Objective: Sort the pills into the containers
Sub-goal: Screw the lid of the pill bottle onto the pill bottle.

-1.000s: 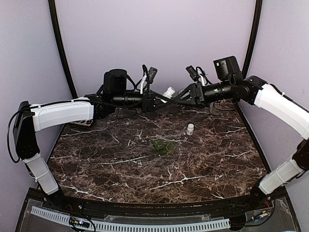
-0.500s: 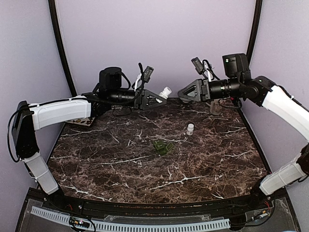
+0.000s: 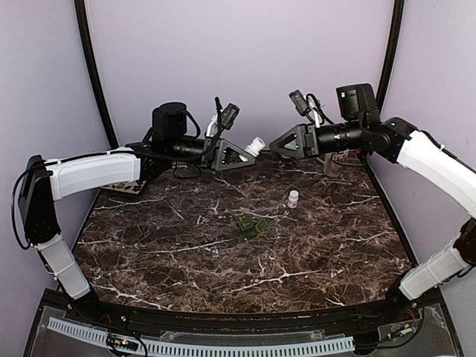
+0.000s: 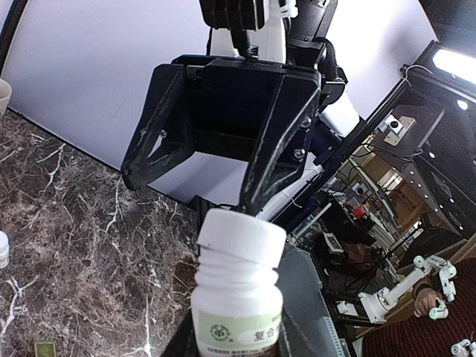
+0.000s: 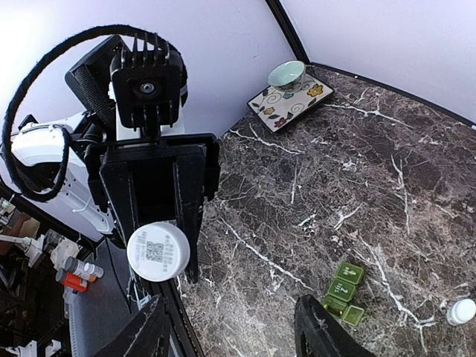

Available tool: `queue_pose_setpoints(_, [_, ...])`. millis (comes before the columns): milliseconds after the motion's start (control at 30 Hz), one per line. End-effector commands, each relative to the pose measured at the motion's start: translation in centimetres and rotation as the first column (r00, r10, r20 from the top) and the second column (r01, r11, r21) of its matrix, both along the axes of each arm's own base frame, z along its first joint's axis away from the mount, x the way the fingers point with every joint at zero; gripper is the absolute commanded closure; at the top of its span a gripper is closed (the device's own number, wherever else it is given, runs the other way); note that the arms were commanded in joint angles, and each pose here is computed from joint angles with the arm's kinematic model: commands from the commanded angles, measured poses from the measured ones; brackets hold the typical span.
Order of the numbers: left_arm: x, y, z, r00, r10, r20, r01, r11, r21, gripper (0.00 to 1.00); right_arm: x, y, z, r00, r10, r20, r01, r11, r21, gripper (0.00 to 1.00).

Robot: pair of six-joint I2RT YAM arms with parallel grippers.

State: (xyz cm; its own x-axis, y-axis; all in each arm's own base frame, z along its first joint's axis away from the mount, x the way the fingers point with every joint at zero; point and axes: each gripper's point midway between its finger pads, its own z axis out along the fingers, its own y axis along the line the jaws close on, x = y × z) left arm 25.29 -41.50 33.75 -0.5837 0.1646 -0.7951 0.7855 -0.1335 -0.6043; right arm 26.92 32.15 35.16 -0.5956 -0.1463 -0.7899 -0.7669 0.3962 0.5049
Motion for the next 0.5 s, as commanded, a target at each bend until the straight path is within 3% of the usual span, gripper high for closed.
queue_pose_setpoints(0, [-0.4, 0.2, 1.5, 0.999, -0.042, 0.016, 0.042, 0.998, -0.037, 1.0, -0.1, 0.5, 2.3, 0.997, 0.036, 0.071, -0.04, 0.998, 0.051, 0.43])
queue_pose_setpoints(467, [-0.1, -0.1, 1.4, 0.998, -0.067, -0.011, 0.067, 0.997, -0.032, 1.0, -1.5, 1.7, 3.4, 0.99, 0.088, 0.111, -0.093, 0.995, 0.04, 0.43])
